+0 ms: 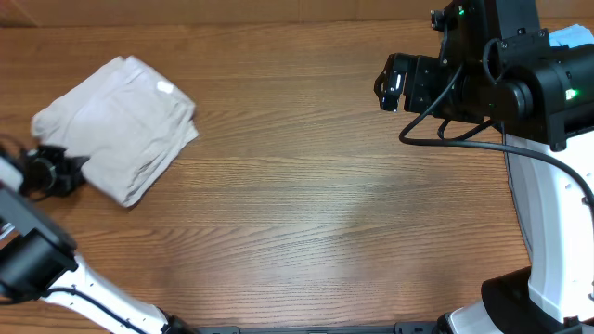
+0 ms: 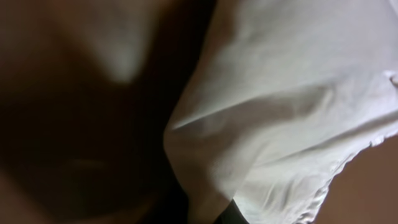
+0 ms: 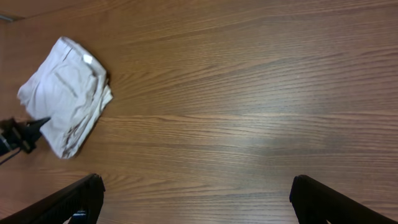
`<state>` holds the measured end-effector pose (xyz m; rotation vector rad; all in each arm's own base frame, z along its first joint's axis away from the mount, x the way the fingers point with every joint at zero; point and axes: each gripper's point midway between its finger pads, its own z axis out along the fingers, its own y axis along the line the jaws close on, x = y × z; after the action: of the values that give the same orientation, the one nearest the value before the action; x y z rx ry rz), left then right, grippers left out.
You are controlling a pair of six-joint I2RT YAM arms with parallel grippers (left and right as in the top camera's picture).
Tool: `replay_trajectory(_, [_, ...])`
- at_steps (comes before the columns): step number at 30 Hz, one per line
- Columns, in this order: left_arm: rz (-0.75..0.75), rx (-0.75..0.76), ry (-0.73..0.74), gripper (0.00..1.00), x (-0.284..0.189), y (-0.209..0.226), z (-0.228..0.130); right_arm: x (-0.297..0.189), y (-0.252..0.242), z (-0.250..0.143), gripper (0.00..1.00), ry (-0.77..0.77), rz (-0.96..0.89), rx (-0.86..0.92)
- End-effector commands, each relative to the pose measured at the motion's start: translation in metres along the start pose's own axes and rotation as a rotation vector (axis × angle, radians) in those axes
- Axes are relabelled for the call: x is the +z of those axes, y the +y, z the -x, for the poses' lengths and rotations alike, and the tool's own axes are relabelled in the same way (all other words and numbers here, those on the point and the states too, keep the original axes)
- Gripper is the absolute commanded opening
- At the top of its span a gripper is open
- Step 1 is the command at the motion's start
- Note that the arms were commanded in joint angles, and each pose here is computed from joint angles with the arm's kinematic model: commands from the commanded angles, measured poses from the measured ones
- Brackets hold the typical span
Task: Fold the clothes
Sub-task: 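Drag the folded shorts to the far left with the left gripper, then push the folded beige shorts toward the far left corner with the left gripper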
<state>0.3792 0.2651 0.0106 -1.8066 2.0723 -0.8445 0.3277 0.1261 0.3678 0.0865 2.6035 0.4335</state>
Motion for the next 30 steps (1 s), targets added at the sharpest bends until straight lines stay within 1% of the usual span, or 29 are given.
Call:
replay_trajectory(1, [0.008, -0.144, -0.002, 0.04, -0.013, 0.028, 0.014, -0.005, 0.0, 0.0, 1.0, -0.019, -0.003, -0.005])
replay_trajectory(3, [0.018, -0.176, 0.008, 0.04, -0.016, 0.034, 0.013, -0.005, 0.001, 0.003, 1.0, -0.028, 0.001, -0.002])
replay_trajectory(6, [0.042, -0.263, 0.037, 0.04, -0.014, 0.037, 0.003, -0.006, 0.003, 0.006, 1.0, -0.041, 0.007, 0.012])
replay_trajectory(11, [0.095, -0.487, 0.098, 0.04, -0.002, 0.028, -0.025, -0.006, 0.003, 0.006, 1.0, -0.041, 0.007, 0.019])
replay_trajectory(13, [0.115, -0.517, 0.117, 0.04, 0.007, 0.02, -0.037, -0.006, 0.003, 0.006, 1.0, -0.042, 0.008, 0.019])
replay_trajectory(15, [0.147, -0.522, 0.14, 0.04, 0.022, 0.007, -0.058, -0.006, 0.003, 0.006, 1.0, -0.042, 0.007, 0.018])
replay_trajectory(17, [0.166, -0.516, 0.141, 0.04, 0.032, -0.002, -0.07, -0.006, 0.003, 0.006, 1.0, -0.042, 0.007, 0.018])
replay_trajectory(22, [0.192, -0.444, 0.116, 0.04, 0.059, -0.024, -0.096, -0.006, 0.0, 0.004, 1.0, -0.035, -0.007, 0.019])
replay_trajectory(24, [0.202, -0.435, 0.12, 0.04, 0.07, -0.034, -0.112, -0.006, -0.002, 0.004, 1.0, -0.036, -0.016, 0.02])
replay_trajectory(26, [0.193, -0.413, 0.122, 0.04, 0.082, -0.047, -0.127, -0.006, -0.002, 0.004, 1.0, -0.038, -0.015, 0.02])
replay_trajectory(30, [0.158, -0.311, 0.123, 0.04, 0.099, -0.07, -0.149, -0.006, -0.002, 0.003, 1.0, -0.034, -0.019, 0.021])
